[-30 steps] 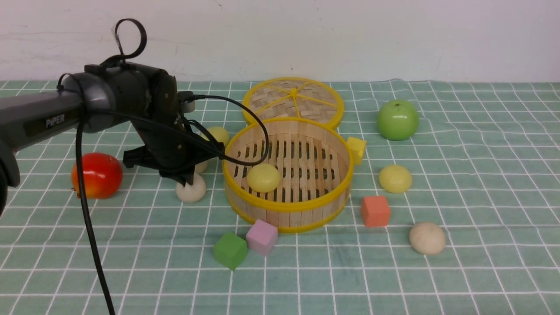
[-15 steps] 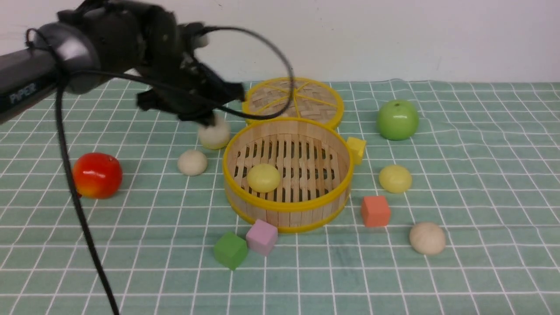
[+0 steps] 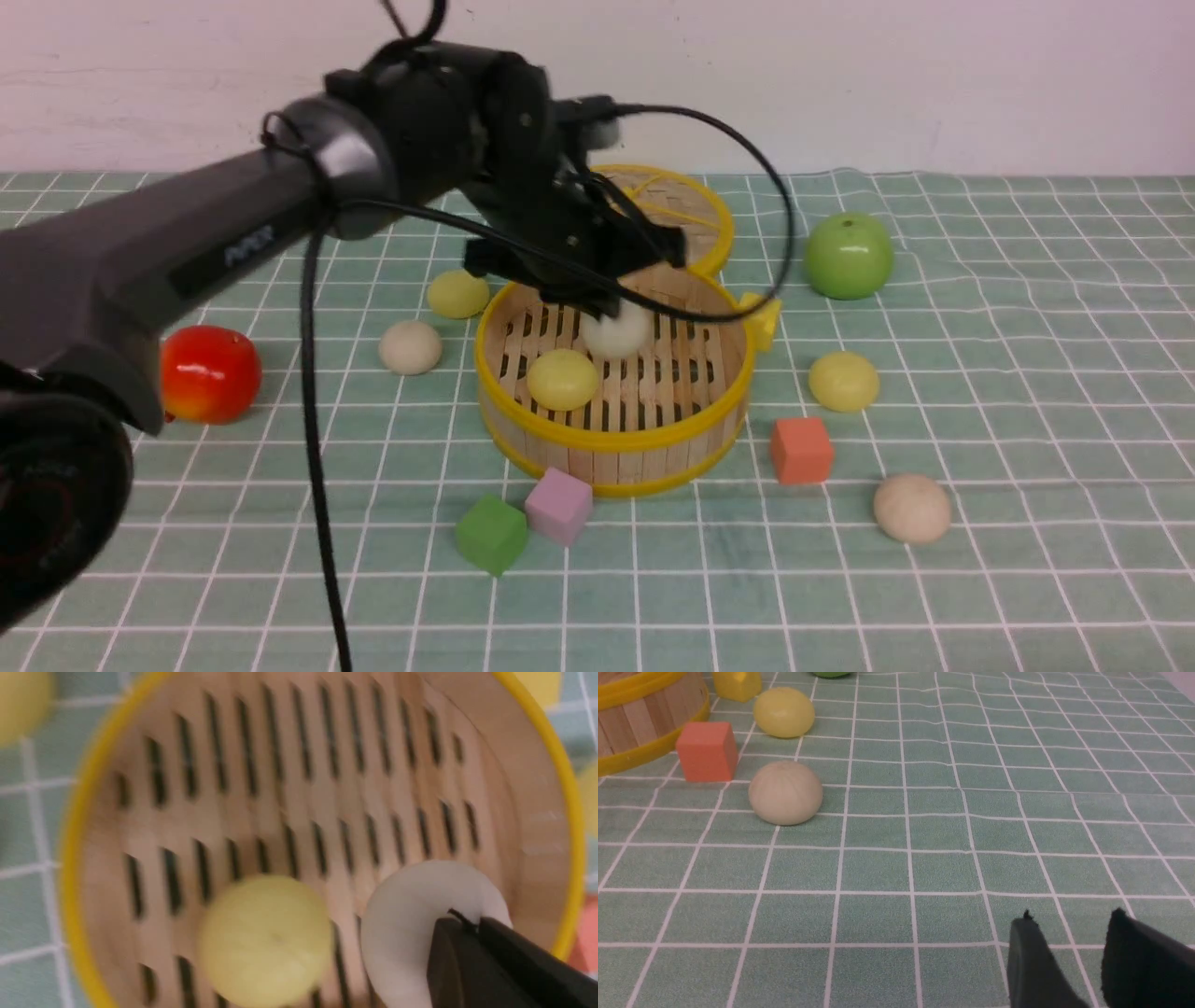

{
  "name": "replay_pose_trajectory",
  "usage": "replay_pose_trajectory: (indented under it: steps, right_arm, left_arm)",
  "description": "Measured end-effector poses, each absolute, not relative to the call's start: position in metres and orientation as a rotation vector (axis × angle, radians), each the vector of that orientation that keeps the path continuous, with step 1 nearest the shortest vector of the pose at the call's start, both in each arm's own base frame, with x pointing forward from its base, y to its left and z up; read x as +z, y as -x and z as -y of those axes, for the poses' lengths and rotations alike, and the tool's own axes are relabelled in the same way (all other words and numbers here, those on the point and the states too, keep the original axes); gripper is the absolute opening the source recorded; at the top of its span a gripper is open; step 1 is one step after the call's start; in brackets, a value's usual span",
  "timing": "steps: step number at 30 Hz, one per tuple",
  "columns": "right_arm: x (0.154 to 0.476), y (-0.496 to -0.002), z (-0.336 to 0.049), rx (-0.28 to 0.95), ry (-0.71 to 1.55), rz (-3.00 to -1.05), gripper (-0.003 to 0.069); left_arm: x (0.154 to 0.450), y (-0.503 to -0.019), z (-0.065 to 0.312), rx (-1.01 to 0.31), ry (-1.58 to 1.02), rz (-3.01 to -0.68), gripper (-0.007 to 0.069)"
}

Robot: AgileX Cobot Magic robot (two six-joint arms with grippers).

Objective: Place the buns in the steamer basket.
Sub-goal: Use the left arm to put the steamed stuffed bun into the steamer

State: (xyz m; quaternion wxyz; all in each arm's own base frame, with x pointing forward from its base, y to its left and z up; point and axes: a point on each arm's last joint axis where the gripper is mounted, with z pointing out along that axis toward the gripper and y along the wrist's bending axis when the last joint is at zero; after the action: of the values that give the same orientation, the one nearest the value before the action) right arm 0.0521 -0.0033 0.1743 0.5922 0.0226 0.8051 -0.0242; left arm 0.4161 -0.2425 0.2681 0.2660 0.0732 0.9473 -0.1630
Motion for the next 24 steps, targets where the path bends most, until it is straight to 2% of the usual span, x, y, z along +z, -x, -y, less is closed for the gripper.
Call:
replay_pose_trajectory:
  steps: [5, 11, 18, 23, 24]
  right_arm:
    - [0.174, -0.052, 0.003, -0.056, -0.053, -1.872, 0.0238]
    - [0.174, -0.052, 0.003, -0.056, -0.053, -1.872, 0.0238]
    - [0.174, -0.052, 0.003, -0.056, -0.053, -1.872, 0.0238]
    - [0.174, -0.052, 0.003, -0.056, -0.053, -1.872, 0.0238]
    - [0.174, -0.052, 0.003, -0.056, -0.053, -1.872, 0.0238]
  left_arm:
    - [0.257, -0.412, 0.255, -0.436, -0.237, -2.592, -0.0002]
    - [0.225, -0.417, 0.258, -0.389, -0.248, -2.669, 0.0005]
    - [0.223, -0.418, 0.258, -0.384, -0.19, -2.683, 0.0046]
    - [0.224, -0.416, 0.254, -0.355, -0.123, -2.713, 0.0216]
    - [0.224, -0.416, 0.254, -0.355, -0.121, -2.715, 0.0225]
